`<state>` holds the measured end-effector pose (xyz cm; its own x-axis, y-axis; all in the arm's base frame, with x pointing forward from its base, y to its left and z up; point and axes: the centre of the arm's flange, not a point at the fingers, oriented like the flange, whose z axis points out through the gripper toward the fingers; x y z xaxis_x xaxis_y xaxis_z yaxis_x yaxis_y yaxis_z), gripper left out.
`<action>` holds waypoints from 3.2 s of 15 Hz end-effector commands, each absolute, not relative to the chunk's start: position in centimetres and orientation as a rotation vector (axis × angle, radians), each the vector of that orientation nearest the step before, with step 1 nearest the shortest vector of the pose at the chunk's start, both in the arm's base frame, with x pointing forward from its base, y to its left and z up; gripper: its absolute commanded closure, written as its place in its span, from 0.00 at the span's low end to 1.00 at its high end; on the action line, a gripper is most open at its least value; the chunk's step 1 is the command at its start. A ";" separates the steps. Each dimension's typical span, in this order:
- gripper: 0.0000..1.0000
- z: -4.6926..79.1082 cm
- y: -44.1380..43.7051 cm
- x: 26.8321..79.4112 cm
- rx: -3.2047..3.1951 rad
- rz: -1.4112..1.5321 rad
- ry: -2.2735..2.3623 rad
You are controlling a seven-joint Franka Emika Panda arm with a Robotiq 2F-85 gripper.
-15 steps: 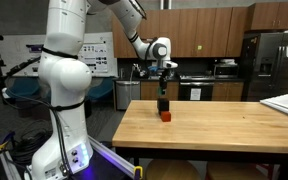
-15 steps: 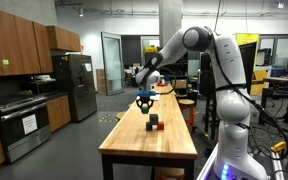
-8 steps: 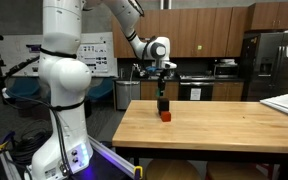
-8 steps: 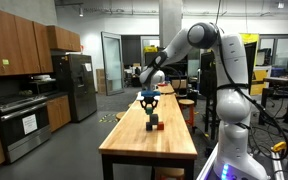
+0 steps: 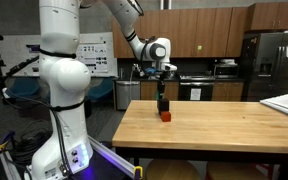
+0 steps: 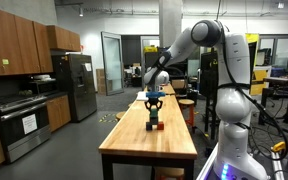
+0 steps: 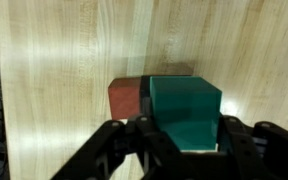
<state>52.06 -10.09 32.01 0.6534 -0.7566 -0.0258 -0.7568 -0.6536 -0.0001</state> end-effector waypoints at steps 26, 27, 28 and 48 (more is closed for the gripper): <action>0.76 31.3 -12.8 53.3 -2.913 0.016 1.145; 0.76 31.3 -12.7 53.4 -2.916 0.017 1.139; 0.76 31.3 -12.7 53.4 -2.917 0.015 1.136; 0.00 32.1 -13.5 52.3 -2.806 -0.026 1.337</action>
<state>53.27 -12.96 31.20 0.6873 -0.7263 -0.0080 -0.7264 -0.6873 -0.0087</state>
